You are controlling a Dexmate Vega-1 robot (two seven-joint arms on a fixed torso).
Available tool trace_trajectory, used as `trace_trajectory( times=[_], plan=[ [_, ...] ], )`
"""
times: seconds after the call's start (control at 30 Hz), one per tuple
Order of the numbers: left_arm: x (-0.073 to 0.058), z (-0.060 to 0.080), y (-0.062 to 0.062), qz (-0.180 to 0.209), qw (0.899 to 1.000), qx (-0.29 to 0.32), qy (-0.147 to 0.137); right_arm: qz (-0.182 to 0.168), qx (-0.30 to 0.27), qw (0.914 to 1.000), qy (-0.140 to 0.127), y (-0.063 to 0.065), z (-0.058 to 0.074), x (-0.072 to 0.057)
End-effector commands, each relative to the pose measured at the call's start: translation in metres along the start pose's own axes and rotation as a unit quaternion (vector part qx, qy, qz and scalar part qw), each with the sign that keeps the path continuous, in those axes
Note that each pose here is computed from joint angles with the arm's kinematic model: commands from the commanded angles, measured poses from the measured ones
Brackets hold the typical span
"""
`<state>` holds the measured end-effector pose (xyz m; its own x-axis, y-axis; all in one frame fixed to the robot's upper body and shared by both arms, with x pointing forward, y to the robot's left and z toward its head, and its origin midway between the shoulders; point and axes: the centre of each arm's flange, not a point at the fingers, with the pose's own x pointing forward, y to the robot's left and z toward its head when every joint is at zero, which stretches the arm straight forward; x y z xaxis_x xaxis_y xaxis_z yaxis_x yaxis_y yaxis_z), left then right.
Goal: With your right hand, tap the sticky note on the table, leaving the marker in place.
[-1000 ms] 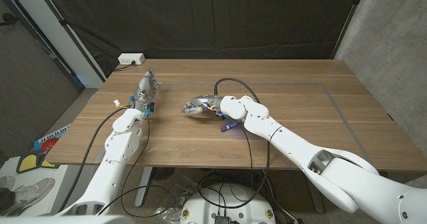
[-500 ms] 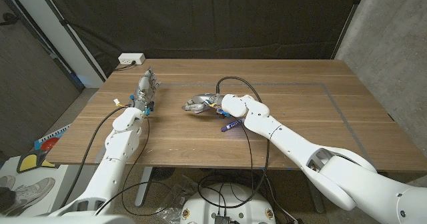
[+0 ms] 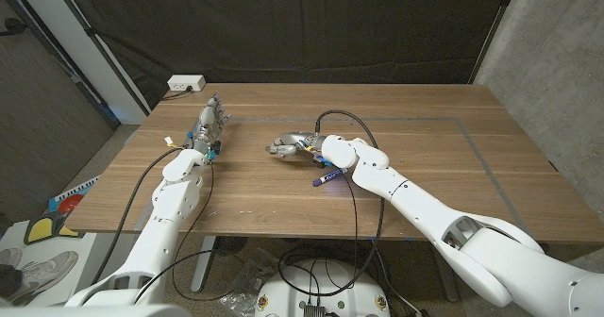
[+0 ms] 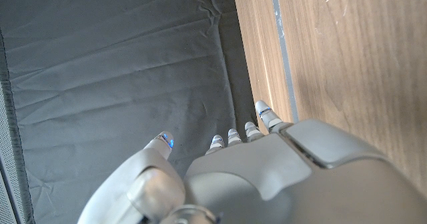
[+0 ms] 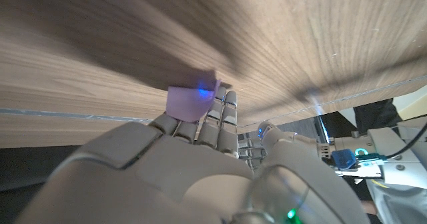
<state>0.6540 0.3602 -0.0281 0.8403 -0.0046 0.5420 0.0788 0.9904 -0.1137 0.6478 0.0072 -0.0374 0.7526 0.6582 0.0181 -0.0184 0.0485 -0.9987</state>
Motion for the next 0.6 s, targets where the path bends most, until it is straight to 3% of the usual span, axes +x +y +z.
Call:
trace_trajectory(
  times=[0.03, 0.2, 0.3, 0.6],
  plan=[
    [0.003, 0.001, -0.002, 0.000, 1.000, 0.001, -0.001, -0.005, -0.008, 0.9998, 0.017, -0.010, -0.008, 0.006],
    [0.001, 0.001, 0.000, 0.003, 1.000, 0.002, 0.001, -0.005, -0.006, 0.9998, 0.017, -0.012, -0.010, 0.010],
    [0.001, 0.001, 0.002, 0.005, 1.000, 0.002, 0.001, -0.013, -0.002, 0.9999, 0.005, -0.015, -0.008, 0.008],
    [0.005, 0.001, 0.000, -0.003, 1.000, 0.002, 0.003, -0.082, 0.001, 0.9957, -0.043, -0.031, 0.005, -0.007]
  ],
)
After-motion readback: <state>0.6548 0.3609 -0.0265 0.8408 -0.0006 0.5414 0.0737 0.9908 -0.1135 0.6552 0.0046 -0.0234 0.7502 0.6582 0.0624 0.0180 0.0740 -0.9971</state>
